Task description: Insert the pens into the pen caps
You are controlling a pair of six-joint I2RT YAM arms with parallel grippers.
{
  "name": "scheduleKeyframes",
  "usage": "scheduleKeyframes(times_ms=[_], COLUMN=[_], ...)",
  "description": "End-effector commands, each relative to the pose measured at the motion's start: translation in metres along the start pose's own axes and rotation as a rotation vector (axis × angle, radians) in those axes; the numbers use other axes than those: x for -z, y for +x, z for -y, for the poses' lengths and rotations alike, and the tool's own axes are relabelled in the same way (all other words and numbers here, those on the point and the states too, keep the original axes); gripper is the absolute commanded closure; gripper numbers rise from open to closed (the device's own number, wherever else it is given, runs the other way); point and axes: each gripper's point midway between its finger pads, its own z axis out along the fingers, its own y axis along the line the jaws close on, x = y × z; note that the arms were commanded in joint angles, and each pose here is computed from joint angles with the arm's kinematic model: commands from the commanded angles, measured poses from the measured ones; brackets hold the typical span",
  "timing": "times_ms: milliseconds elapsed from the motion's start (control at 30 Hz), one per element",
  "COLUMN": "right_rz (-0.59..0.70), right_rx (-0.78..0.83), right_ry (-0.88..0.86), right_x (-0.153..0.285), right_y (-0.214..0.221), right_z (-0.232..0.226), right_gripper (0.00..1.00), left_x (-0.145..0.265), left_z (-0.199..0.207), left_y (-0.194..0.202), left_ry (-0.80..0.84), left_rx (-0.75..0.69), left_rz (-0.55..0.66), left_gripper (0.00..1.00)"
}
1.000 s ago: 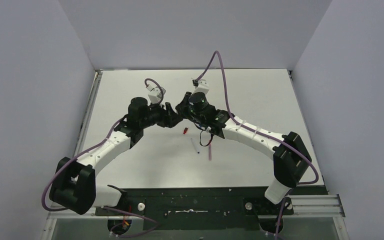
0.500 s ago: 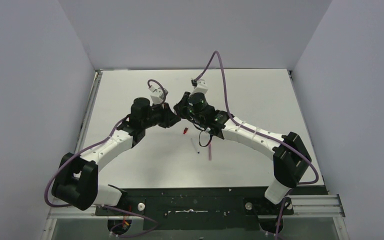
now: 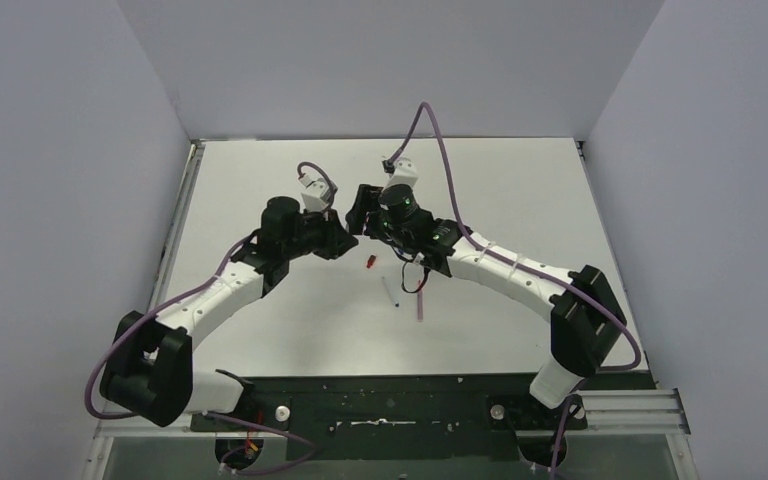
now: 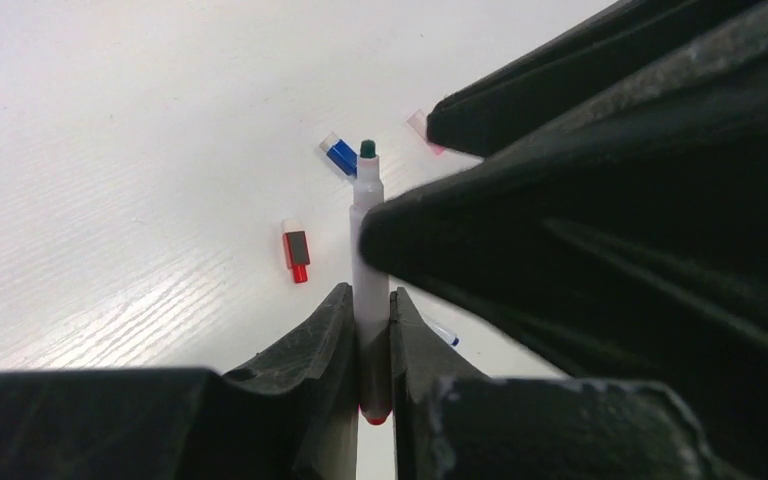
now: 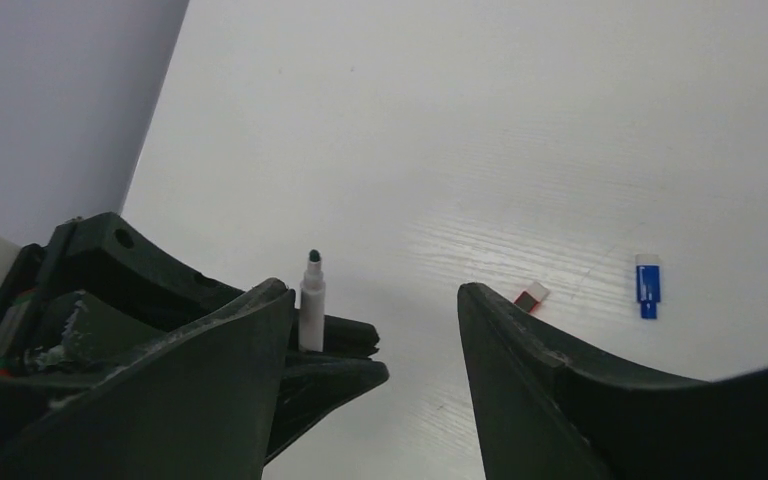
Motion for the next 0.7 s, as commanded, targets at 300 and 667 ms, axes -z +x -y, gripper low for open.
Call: scheduleKeyframes(times_ms=[300, 667], right_rz=[0.003, -0.379], right_rx=[-0.071, -0.152], right_ry=[0.294, 0.477], right_x=[0.026, -0.034], right_y=[-0.046, 0.055], right_z=[0.067, 0.074], right_gripper=[0.4, 0.44], left_x=[0.054, 0.092], left_z=[0.005, 0.004], left_y=[0.008, 0.015], left_ry=[-0.074, -0.13], left_rx=[-0.112, -0.222], left_rz=[-0.044, -0.029], left_gripper=[1.0, 1.0])
